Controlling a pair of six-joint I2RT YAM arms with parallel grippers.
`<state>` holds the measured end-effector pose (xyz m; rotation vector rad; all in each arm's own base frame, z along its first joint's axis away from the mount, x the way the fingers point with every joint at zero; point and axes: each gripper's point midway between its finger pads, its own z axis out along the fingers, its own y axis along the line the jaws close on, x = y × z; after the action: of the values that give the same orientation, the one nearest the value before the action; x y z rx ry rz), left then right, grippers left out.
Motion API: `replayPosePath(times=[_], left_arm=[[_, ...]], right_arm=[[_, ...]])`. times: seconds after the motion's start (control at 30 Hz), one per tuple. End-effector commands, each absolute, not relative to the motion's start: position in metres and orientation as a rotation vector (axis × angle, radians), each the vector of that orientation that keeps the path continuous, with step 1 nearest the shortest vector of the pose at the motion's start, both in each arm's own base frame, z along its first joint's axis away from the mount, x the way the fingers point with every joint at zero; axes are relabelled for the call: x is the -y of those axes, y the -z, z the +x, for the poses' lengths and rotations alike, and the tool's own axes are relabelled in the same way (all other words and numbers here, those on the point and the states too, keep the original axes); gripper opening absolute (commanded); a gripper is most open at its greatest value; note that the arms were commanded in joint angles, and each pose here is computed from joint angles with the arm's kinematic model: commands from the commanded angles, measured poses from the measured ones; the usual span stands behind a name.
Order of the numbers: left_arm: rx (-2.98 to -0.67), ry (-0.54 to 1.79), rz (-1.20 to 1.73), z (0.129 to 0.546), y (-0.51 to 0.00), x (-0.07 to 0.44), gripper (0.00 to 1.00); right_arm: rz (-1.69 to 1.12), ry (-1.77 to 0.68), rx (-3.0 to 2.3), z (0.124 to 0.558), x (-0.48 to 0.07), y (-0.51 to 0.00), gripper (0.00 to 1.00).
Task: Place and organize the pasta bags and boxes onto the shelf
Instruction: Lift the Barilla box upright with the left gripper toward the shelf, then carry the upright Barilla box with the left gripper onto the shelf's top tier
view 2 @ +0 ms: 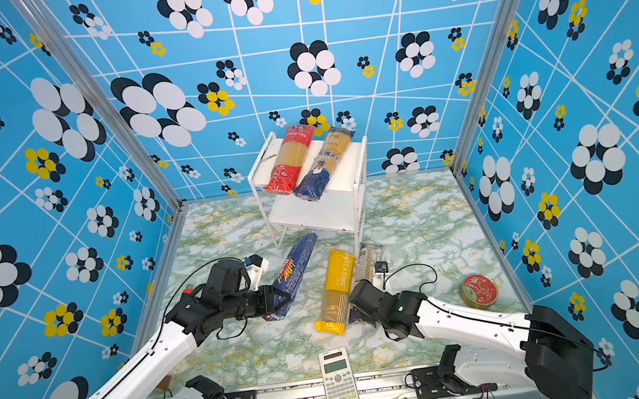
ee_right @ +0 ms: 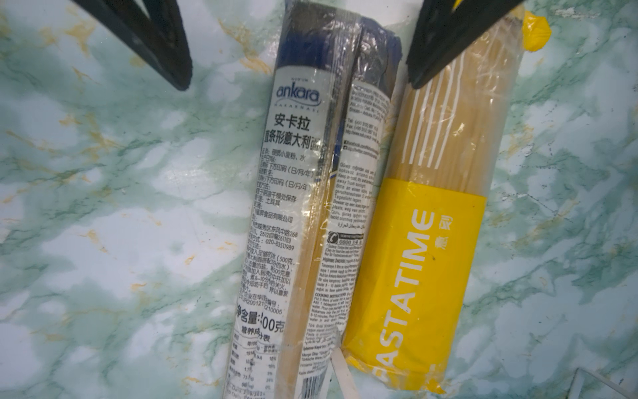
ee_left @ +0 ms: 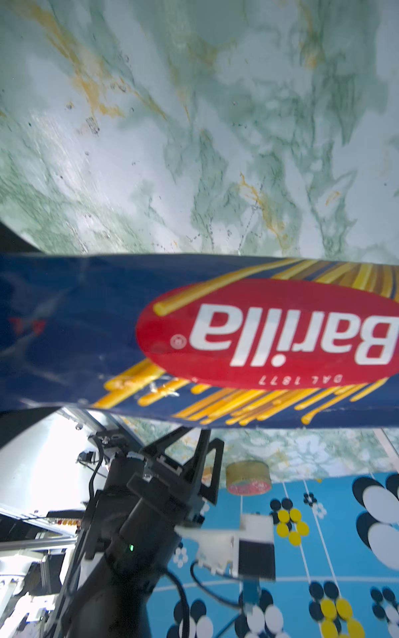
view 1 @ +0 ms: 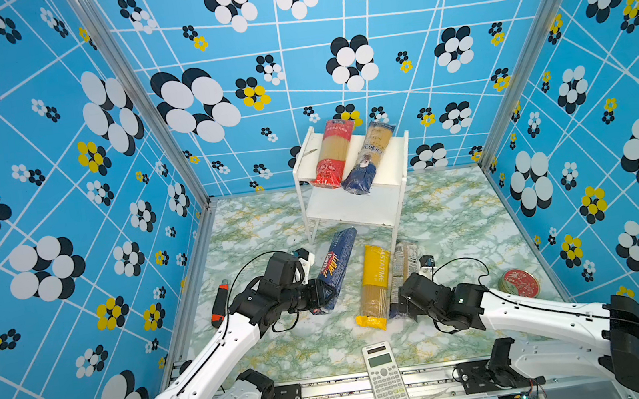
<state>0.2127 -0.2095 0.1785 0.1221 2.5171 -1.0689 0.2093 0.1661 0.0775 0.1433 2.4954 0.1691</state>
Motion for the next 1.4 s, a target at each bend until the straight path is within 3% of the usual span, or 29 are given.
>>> replayPosePath(times=[0.0, 0.37, 0.77, 1.17, 1.37], left_arm=[[-2.27, 1.305, 0.25, 0.207, -0.262, 0.227, 0.0], [-2.129, 1.551, 0.351, 0.165, -0.329, 0.23, 0.0], [-1.91, 1.792, 0.447, 0.146, -0.402, 0.237, 0.0], [-1.75, 1.857, 0.474, 0.145, -0.466, 0.237, 0.0], [-1.703, 1.877, 0.431, 0.166, -0.5, 0.246, 0.0]], right_arm=[[0.145, -0.139, -2.516, 0.207, -0.16, -0.073, 0.99], [0.144, -0.137, -2.523, 0.207, -0.16, -0.071, 0.99], [0.141, -0.139, -2.525, 0.207, -0.161, -0.071, 0.99], [0.131, -0.147, -2.516, 0.208, -0.16, -0.074, 0.99], [0.12, -0.147, -2.509, 0.209, -0.159, -0.077, 0.99]])
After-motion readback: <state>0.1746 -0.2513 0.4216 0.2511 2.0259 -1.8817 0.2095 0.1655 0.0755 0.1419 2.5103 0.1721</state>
